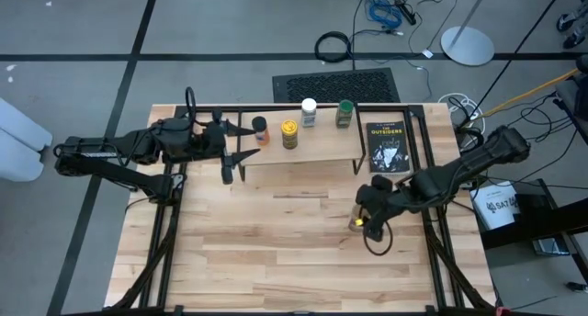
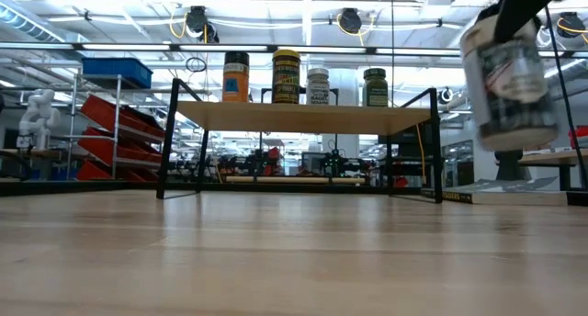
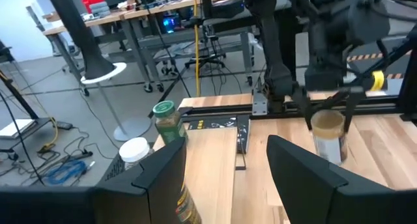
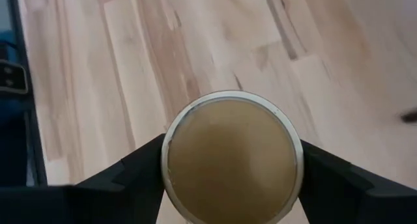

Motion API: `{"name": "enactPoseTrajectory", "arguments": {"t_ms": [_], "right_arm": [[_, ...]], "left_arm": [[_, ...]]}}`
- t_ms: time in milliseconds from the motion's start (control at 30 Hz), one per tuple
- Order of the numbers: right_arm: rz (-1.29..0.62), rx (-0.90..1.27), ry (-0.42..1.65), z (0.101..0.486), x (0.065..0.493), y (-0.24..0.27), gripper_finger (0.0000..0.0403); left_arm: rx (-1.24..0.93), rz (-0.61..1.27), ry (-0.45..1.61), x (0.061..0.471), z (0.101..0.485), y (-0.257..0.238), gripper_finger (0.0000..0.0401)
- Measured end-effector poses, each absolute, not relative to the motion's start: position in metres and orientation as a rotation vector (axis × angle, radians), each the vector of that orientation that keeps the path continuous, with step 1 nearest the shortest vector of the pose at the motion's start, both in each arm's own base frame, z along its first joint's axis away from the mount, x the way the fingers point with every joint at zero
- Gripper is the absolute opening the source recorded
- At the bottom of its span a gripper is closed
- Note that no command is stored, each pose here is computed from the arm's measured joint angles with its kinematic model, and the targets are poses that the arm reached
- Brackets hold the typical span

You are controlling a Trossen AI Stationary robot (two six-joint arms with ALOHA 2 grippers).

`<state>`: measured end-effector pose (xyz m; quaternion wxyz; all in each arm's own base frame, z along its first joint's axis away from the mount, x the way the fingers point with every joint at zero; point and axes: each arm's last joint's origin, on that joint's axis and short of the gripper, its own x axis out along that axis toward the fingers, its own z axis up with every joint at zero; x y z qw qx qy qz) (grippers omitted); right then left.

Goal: Shelf spices
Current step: Remove the golden seasoning bottle from the shelf

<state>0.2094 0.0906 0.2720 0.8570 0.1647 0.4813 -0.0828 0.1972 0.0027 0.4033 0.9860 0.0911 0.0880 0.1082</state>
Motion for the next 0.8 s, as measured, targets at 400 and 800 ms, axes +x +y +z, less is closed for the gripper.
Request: {"name": "enactPoseTrajectory", "arguments": {"t_ms": [400, 800], "right_arm": [[-0.302, 0.290, 0.945, 0.235, 0.208, 0.085, 0.0272], [-0.385, 0.240, 1.024, 0.210, 0.207, 0.077, 0.0275]], "left_arm": [[0.183, 0.141, 0.224, 0.221, 0.391, 0.000, 0.0224], [0.194, 0.139, 0.244, 0.233, 0.384, 0.000, 0.0224]]}}
